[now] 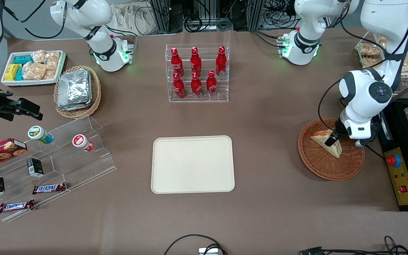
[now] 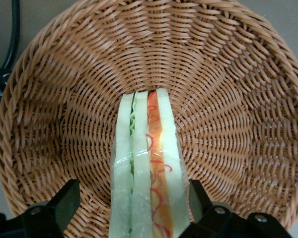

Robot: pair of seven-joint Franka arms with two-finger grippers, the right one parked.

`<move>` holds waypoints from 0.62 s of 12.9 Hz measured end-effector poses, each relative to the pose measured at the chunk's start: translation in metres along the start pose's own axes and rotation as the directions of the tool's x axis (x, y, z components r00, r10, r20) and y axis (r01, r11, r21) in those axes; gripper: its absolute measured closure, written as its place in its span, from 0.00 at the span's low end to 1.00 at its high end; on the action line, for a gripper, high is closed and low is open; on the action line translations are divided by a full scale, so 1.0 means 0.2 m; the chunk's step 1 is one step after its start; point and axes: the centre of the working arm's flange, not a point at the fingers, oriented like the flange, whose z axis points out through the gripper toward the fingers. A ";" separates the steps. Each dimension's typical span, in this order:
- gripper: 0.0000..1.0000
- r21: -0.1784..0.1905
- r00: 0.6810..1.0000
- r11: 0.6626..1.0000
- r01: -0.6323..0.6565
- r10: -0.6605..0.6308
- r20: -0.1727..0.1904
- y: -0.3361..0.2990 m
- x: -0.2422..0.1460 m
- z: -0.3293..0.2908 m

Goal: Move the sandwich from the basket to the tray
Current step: 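Close the left gripper on the sandwich and lift it from the basket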

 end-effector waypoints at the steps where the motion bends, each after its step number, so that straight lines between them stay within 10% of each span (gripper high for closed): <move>1: 0.13 0.002 1.000 1.000 0.003 -0.003 0.001 0.00 0.00 0.01; 8: 0.69 -0.003 1.000 1.000 0.012 -0.012 -0.003 0.03 -0.01 0.01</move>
